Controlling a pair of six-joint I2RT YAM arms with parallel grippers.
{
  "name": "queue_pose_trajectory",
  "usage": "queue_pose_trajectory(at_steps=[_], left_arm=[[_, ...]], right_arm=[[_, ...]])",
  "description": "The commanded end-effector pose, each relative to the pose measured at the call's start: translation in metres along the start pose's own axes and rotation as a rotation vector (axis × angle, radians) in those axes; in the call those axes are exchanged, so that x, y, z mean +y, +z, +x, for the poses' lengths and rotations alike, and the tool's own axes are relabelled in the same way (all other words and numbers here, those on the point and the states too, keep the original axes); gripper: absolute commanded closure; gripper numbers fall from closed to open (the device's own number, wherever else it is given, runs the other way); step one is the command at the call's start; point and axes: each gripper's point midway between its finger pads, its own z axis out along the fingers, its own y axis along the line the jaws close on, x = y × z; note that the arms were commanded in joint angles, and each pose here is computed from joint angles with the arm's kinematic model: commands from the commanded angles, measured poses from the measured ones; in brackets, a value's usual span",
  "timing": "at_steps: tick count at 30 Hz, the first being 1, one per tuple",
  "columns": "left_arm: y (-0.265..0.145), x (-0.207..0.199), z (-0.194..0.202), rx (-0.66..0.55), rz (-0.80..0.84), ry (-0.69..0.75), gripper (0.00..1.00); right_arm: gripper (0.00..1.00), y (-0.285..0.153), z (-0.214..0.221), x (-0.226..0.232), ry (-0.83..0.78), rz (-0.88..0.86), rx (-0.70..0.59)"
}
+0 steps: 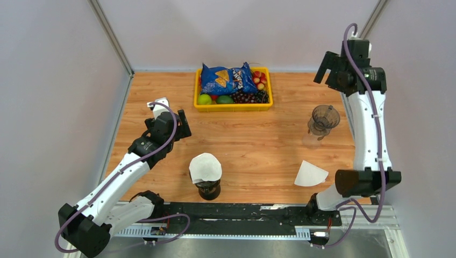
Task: Place the coffee filter in the dripper
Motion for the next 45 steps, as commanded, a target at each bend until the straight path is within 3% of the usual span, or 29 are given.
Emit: queue_pose_trajectory(at_steps=[1, 5, 13, 18, 22, 33, 45], left_arm=[[-0.005, 0.005, -0.009, -0.030, -0.011, -0.016, 0.00], [-0.006, 0.006, -0.010, -0.034, -0.015, -0.025, 0.00], [-0.008, 0.008, -0.011, -0.043, -0.020, -0.031, 0.00], [-0.008, 0.007, -0.012, -0.042, -0.014, -0.031, 0.00], [-0.010, 0.008, -0.013, -0.049, -0.015, -0.037, 0.00], [-0.011, 0.007, -0.013, -0.052, -0.001, -0.044, 0.00], [-0.010, 0.004, -0.013, -0.049, 0.010, -0.045, 0.00]], right_arm=[[0.00, -0.043, 0.014, 0.024, -0.015, 0.008, -0.108], [0.00, -0.059, 0.063, 0.046, -0.022, -0.029, -0.090], [0.00, -0.060, 0.220, 0.085, -0.176, -0.113, 0.132], [0.00, -0.037, 0.332, 0.065, -0.244, -0.023, 0.363], [0.00, -0.022, 0.391, 0.046, -0.161, -0.022, 0.474], [0.02, -0.006, 0.405, -0.003, 0.165, -0.010, 0.379], [0.06, 0.018, 0.385, -0.015, 0.255, 0.048, 0.299]])
